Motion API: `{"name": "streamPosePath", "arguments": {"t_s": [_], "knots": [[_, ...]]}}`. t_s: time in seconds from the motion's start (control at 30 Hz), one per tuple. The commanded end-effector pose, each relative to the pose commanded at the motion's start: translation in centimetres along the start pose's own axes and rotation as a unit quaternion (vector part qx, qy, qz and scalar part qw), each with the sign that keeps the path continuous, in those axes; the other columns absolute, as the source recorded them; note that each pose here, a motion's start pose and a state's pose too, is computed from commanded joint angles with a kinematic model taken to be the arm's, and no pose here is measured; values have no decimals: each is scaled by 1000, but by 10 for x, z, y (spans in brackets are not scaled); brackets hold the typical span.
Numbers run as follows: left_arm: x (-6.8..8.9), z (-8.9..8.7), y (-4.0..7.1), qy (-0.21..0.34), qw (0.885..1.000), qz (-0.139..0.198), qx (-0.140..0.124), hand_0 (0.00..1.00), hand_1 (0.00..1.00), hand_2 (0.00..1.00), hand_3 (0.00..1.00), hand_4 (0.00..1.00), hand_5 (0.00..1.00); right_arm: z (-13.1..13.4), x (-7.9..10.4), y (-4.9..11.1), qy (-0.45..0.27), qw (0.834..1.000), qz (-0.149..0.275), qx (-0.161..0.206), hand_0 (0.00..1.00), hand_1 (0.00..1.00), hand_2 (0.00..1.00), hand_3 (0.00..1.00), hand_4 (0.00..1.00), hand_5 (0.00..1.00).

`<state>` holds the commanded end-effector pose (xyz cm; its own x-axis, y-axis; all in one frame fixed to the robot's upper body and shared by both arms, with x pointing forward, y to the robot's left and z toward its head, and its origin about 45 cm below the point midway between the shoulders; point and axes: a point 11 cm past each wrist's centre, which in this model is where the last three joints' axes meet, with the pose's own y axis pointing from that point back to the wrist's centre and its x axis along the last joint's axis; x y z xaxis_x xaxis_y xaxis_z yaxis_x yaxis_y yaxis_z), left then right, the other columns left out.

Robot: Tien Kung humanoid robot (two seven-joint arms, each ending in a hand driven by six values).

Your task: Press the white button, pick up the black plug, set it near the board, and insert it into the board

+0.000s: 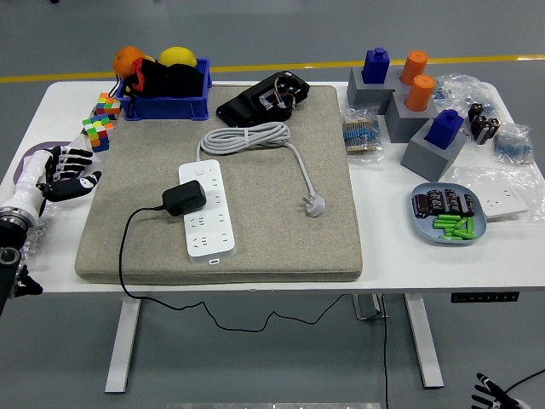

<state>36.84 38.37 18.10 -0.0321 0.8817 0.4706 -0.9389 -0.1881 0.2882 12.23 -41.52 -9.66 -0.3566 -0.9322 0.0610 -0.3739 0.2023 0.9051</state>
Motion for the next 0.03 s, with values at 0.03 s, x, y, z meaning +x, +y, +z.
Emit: {"name": "streamPosePath", "arguments": {"t_s": [0.03], "knots": [[0, 0, 0, 0, 1000, 0, 0, 757, 715, 643, 611, 724, 2, 0, 0, 0, 0, 1000, 0, 0, 804, 705, 687, 655, 758, 577]]}}
